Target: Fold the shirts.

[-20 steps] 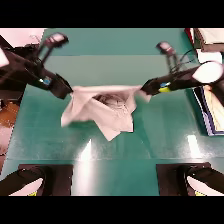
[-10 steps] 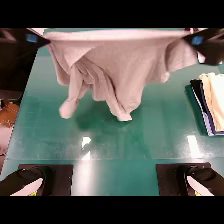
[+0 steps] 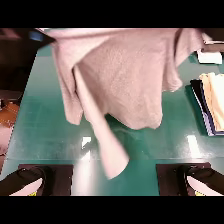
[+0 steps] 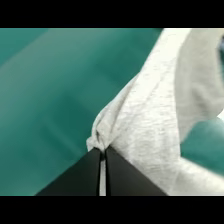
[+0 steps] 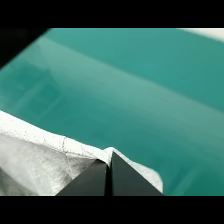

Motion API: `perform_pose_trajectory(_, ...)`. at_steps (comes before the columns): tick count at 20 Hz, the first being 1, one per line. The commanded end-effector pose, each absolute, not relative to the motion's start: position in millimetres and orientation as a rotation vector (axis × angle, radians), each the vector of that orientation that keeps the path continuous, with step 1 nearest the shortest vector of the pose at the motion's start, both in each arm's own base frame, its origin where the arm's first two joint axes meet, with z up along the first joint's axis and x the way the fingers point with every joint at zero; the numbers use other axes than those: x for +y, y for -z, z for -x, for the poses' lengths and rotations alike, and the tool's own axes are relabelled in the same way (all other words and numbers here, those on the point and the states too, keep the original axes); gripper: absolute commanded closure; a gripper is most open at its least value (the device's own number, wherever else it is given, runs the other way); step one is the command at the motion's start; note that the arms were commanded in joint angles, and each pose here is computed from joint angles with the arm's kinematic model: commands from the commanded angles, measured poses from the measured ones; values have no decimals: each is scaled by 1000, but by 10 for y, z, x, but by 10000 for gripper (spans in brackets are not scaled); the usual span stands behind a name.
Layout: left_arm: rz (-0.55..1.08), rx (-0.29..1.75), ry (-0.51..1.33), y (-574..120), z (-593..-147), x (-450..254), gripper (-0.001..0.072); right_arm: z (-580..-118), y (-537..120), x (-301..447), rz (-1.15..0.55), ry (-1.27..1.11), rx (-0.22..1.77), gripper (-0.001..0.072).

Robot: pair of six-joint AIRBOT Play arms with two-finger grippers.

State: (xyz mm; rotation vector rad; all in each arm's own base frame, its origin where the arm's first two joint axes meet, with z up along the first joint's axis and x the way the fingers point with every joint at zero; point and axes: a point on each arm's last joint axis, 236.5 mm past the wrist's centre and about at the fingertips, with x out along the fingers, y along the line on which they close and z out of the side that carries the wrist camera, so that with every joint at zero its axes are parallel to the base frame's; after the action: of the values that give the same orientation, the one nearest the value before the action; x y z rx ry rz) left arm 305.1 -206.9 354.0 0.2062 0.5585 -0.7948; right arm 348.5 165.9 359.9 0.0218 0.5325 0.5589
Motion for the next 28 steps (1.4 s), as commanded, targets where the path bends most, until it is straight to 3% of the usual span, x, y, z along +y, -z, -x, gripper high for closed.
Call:
perform_pose_trajectory(1, -295, 813, 633, -2465, -3818, -1889, 686, -4043, -2692, 1809, -49, -541, 775, 700)
perform_pose_trajectory(7, -253, 1106, 574, -712, -4718, -2100, 684, -4821, -1113, 1958, -103, -472, 997, 699)
perform_pose_trajectory(10, -187, 1153, 509, -514, -4845, -1905, 683, -4967, -816, 1988, -107, -461, 1036, 694)
perform_pose_trajectory(11, -174, 1159, 493, -539, -4863, -1808, 671, -5009, -789, 1995, -108, -461, 1037, 629)
perform_pose_trajectory(12, -160, 1173, 475, -566, -4867, -1694, 416, -5046, -809, 1996, -108, -460, 1028, 383)
perform_pose_trajectory(13, -128, 1198, 444, -590, -4851, -1586, 151, -5075, -847, 1979, -111, -458, 1018, 259)
perform_pose_trajectory(14, -90, 1229, 411, -616, -4824, -1470, 103, -5091, -906, 1951, -113, -455, 1008, 260)
perform_pose_trajectory(18, -9, 1394, 420, -636, -4460, -1286, 103, -4905, -1150, 1675, -114, -438, 1042, 261)
perform_pose_trajectory(23, 150, 1375, 554, -553, -4129, -1834, 104, -4427, -1250, 1380, -107, -421, 1132, 261)
perform_pose_trajectory(28, 236, 1380, 506, 114, -3190, -2212, 104, -4020, -1240, 1186, -139, -386, 1115, 261)
